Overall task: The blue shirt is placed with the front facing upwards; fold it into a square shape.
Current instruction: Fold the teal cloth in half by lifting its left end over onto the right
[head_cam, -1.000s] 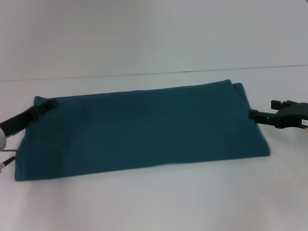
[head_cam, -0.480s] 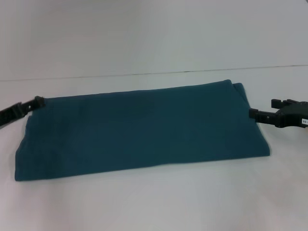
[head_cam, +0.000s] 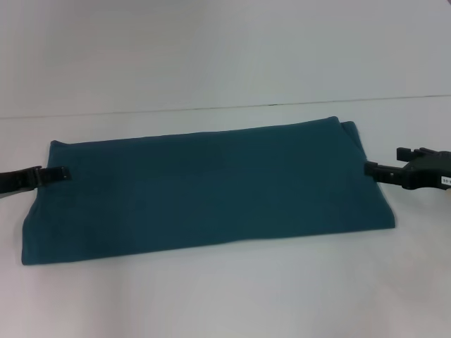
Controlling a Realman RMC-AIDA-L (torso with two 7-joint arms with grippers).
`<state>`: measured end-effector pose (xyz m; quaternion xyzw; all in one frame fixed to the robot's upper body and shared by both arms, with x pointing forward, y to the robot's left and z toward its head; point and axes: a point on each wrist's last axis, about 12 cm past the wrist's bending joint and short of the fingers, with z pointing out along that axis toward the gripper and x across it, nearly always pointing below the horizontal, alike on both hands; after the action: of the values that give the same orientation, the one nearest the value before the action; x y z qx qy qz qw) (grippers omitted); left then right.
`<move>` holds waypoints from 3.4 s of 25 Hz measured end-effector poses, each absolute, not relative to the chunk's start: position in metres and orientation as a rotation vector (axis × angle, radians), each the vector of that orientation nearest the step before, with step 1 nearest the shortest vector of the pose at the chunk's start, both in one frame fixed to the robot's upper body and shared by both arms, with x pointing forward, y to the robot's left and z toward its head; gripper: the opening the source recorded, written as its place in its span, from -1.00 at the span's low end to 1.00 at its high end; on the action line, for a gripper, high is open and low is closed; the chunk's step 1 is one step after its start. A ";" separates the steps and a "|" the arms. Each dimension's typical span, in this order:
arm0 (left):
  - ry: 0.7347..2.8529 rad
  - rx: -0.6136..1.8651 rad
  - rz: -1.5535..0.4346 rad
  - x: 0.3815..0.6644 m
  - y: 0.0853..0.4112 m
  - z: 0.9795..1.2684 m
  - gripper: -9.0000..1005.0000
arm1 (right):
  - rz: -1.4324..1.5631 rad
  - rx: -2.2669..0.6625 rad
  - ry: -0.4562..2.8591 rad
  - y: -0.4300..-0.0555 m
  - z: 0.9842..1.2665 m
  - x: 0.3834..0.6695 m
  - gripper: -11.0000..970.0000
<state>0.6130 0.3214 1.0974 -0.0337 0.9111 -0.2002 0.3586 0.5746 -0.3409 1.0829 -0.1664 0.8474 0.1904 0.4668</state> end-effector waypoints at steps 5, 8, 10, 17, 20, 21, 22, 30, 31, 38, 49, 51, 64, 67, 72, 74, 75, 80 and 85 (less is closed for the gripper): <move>2.369 -0.060 -0.482 0.616 0.319 1.099 0.74 | 0.464 -0.407 2.084 -0.342 1.081 0.573 0.89; 2.375 -0.065 -0.459 0.617 0.322 1.099 0.74 | 0.463 -0.405 2.086 -0.343 1.080 0.572 0.89; 2.376 -0.081 -0.452 0.617 0.323 1.099 0.74 | 0.463 -0.403 2.087 -0.343 1.080 0.571 0.89; 2.391 -0.097 -0.425 0.616 0.325 1.093 0.74 | 0.459 -0.400 2.089 -0.343 1.079 0.571 0.89; 2.397 -0.106 -0.425 0.615 0.324 1.089 0.74 | 0.459 -0.400 2.089 -0.343 1.079 0.571 0.89; 2.398 -0.107 -0.424 0.615 0.323 1.088 0.74 | 0.458 -0.400 2.089 -0.343 1.079 0.571 0.89; 2.398 -0.107 -0.422 0.615 0.322 1.087 0.74 | 0.458 -0.400 2.089 -0.344 1.079 0.571 0.89; 2.394 -0.123 -0.409 0.615 0.321 1.082 0.74 | 0.457 -0.401 2.089 -0.343 1.079 0.571 0.89; 2.394 -0.125 -0.409 0.614 0.321 1.081 0.74 | 0.458 -0.400 2.090 -0.343 1.079 0.571 0.89; 2.393 -0.137 -0.406 0.614 0.321 1.079 0.74 | 0.462 -0.399 2.092 -0.343 1.078 0.571 0.89; 2.399 -0.148 -0.406 0.612 0.320 1.075 0.74 | 0.463 -0.401 2.091 -0.342 1.078 0.572 0.89; 2.402 -0.149 -0.410 0.612 0.319 1.074 0.74 | 0.463 -0.400 2.091 -0.342 1.078 0.572 0.89; 2.413 -0.153 -0.442 0.612 0.314 1.071 0.74 | 0.468 -0.401 2.093 -0.342 1.077 0.570 0.89; 2.416 -0.151 -0.447 0.612 0.312 1.070 0.74 | 0.468 -0.401 2.093 -0.343 1.077 0.570 0.89; 2.419 -0.153 -0.455 0.612 0.310 1.069 0.74 | 0.469 -0.400 2.095 -0.343 1.077 0.569 0.89; 2.422 -0.153 -0.467 0.612 0.308 1.069 0.74 | 0.470 -0.400 2.095 -0.343 1.077 0.569 0.89; 2.424 -0.152 -0.474 0.612 0.307 1.069 0.74 | 0.470 -0.400 2.095 -0.343 1.076 0.569 0.89; 2.431 -0.145 -0.505 0.612 0.302 1.069 0.74 | 0.470 -0.399 2.096 -0.343 1.076 0.569 0.89; 2.437 -0.144 -0.521 0.613 0.298 1.067 0.74 | 0.468 -0.398 2.096 -0.343 1.076 0.569 0.89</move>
<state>0.6131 0.2981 1.0675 -0.0548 0.9259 -0.1981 0.3170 0.5689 -0.3434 1.0761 -0.1616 0.8519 0.1902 0.4605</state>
